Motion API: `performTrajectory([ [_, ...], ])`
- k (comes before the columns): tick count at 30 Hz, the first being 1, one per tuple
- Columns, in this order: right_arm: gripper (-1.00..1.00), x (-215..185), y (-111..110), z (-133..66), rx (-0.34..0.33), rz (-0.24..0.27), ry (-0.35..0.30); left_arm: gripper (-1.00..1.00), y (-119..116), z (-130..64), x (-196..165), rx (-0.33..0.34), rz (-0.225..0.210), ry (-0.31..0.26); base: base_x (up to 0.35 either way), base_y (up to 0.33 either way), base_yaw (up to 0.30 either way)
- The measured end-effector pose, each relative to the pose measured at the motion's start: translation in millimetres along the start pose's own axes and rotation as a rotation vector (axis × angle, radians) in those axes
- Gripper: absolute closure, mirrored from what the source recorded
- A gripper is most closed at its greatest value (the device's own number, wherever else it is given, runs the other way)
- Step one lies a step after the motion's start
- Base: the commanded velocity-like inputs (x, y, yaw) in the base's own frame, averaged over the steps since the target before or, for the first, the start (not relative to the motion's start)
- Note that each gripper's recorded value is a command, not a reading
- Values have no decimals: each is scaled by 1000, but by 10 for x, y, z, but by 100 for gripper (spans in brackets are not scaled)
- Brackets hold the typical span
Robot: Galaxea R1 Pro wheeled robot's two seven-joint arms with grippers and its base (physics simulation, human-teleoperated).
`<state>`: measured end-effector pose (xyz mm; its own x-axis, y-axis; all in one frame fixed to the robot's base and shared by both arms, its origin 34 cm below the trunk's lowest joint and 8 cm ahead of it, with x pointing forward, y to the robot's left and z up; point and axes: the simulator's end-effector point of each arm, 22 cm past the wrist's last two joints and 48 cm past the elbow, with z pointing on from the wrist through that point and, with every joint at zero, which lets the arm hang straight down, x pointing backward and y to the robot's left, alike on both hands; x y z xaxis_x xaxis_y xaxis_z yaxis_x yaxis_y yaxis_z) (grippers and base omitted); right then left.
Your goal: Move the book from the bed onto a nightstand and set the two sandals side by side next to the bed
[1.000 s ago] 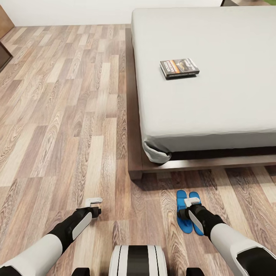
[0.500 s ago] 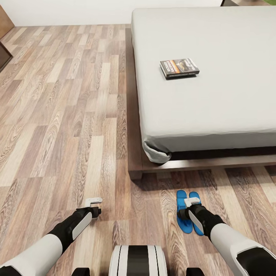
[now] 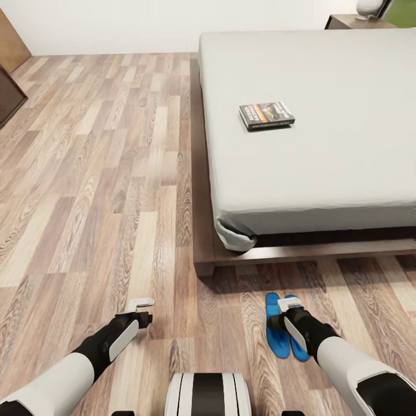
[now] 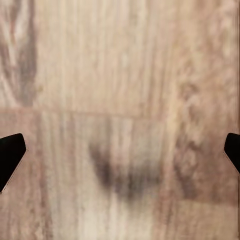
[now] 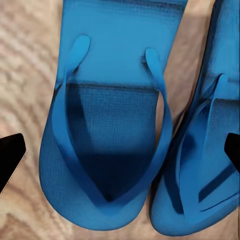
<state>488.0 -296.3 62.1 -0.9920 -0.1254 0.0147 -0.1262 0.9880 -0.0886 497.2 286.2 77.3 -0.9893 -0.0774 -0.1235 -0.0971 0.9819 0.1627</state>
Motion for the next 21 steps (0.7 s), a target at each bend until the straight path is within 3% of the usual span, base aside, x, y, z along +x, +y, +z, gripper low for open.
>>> performTrajectory([
  [21,-100,-355,-58,-386,1,8,-87,-100,36,-347,-394,7,-20,-84,0,0,0],
])
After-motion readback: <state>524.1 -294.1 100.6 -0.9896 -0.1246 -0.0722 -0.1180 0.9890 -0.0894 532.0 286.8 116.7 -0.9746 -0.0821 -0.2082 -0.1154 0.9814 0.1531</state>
